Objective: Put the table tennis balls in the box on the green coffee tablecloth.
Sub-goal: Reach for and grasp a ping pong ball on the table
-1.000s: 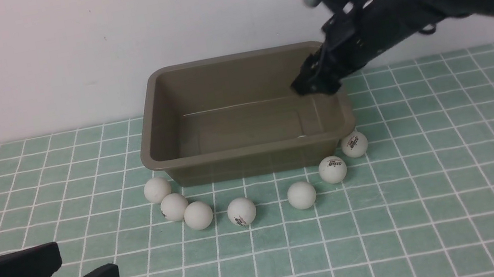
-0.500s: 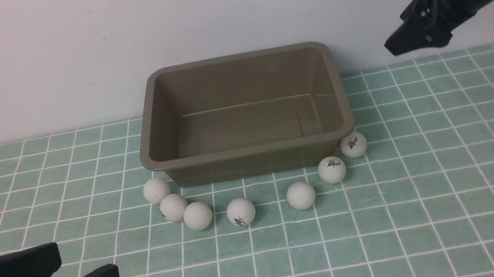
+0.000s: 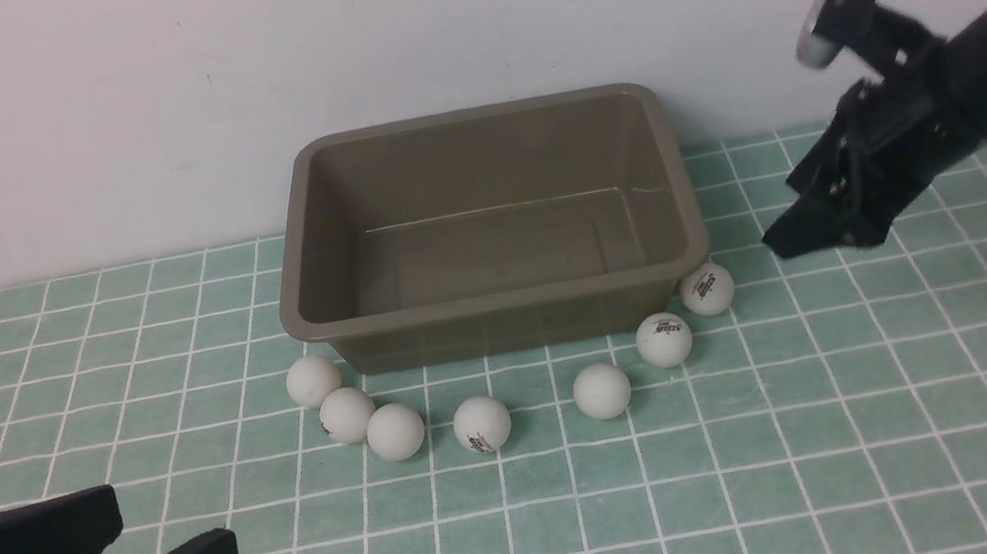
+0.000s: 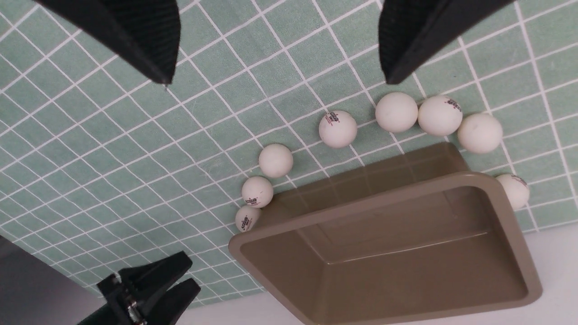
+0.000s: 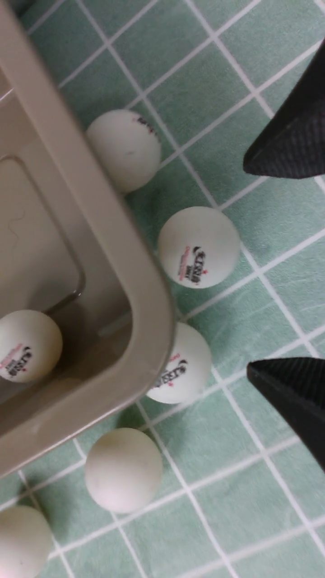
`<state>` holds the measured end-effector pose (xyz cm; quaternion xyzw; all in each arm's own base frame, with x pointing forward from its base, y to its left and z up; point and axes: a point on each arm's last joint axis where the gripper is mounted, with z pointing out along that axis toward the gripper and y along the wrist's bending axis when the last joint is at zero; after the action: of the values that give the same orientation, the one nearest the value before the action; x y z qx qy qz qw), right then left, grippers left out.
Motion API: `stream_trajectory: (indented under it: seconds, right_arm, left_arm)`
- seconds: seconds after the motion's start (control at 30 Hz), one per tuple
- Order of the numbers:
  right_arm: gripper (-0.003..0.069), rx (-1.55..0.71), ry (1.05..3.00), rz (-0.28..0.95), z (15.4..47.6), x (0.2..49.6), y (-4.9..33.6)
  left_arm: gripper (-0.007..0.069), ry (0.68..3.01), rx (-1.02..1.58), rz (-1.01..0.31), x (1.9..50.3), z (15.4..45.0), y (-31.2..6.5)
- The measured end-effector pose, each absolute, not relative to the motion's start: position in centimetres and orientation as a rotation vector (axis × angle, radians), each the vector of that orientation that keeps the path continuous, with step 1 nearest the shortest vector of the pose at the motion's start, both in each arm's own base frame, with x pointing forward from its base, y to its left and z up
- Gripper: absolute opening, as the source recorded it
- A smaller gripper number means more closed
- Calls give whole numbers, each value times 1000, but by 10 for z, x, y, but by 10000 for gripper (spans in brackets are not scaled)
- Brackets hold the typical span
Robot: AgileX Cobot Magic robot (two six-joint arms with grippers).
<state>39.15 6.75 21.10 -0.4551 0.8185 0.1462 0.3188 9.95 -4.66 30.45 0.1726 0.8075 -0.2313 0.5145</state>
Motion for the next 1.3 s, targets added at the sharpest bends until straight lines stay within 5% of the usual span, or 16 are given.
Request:
stream_trajectory:
  seconds: [0.43, 1.3]
  right_arm:
    - [483, -1144, 2123, 238, 188, 393, 98]
    - [467, -1000, 2180, 326, 134, 409, 104]
  left_arm:
    - [532, 1956, 437, -581, 97, 303, -48]
    - [532, 1973, 468, -611, 95, 302, -51]
